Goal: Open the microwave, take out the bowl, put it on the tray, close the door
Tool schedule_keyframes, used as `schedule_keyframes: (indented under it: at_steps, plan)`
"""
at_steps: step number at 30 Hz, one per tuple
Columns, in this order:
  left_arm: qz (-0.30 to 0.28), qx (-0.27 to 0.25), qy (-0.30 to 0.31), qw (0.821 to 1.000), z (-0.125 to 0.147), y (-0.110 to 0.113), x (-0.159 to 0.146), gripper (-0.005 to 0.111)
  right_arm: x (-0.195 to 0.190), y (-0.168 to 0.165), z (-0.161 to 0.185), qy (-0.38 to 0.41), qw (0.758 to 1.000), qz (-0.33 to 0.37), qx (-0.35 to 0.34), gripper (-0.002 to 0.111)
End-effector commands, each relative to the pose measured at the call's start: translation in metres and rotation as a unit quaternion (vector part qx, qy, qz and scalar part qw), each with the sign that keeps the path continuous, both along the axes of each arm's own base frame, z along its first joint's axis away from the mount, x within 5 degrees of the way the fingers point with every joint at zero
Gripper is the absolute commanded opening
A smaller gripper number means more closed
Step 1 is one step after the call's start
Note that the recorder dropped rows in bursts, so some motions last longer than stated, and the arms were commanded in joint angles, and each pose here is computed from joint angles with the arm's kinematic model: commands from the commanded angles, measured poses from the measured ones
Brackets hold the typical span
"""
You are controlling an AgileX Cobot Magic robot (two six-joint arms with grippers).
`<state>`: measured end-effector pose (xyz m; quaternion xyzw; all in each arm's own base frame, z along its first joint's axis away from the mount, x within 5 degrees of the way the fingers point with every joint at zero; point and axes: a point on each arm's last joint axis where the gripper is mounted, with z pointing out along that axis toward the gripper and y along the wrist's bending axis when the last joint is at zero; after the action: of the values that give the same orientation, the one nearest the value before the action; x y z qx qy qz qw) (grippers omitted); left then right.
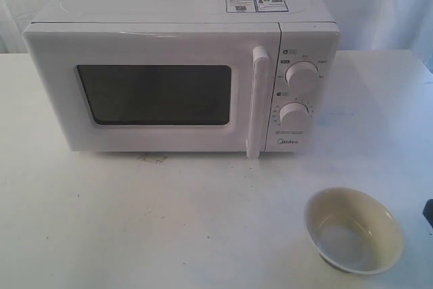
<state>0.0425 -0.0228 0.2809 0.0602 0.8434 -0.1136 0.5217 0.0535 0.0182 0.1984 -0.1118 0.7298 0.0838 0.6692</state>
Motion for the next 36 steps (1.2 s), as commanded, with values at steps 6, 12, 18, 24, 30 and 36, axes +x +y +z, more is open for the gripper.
schedule_keyframes:
  at_steps: [6, 12, 18, 24, 30, 36]
  plan:
    - [-0.001, -0.005, 0.003, 1.0, -0.002, -0.001, -0.001, 0.0, 0.001, -0.003, -0.001, -0.006, 1.0, -0.019, -0.01, 0.0]
    - [-0.001, -0.005, 0.003, 1.0, -0.002, -0.001, -0.001, 0.0, 0.002, -0.008, -0.001, 0.009, 0.998, -0.05, 0.039, 0.0]
    - [-0.001, -0.005, 0.003, 1.0, -0.002, -0.001, -0.001, 0.0, 0.002, -0.008, -0.001, 0.006, 0.998, -0.049, 0.027, 0.0]
    - [-0.001, -0.005, 0.003, 1.0, -0.002, -0.001, -0.001, 0.0, 0.001, -0.009, -0.009, 0.039, 0.998, -0.047, -0.013, 0.0]
    - [-0.001, -0.005, 0.003, 1.0, -0.002, -0.001, -0.001, 0.0, -0.001, -0.009, -0.016, 0.077, 0.996, -0.048, -0.019, 0.0]
    - [-0.001, -0.005, 0.003, 1.0, -0.002, -0.001, -0.001, 0.0, -0.001, -0.009, -0.016, 0.077, 0.996, -0.048, -0.019, 0.0]
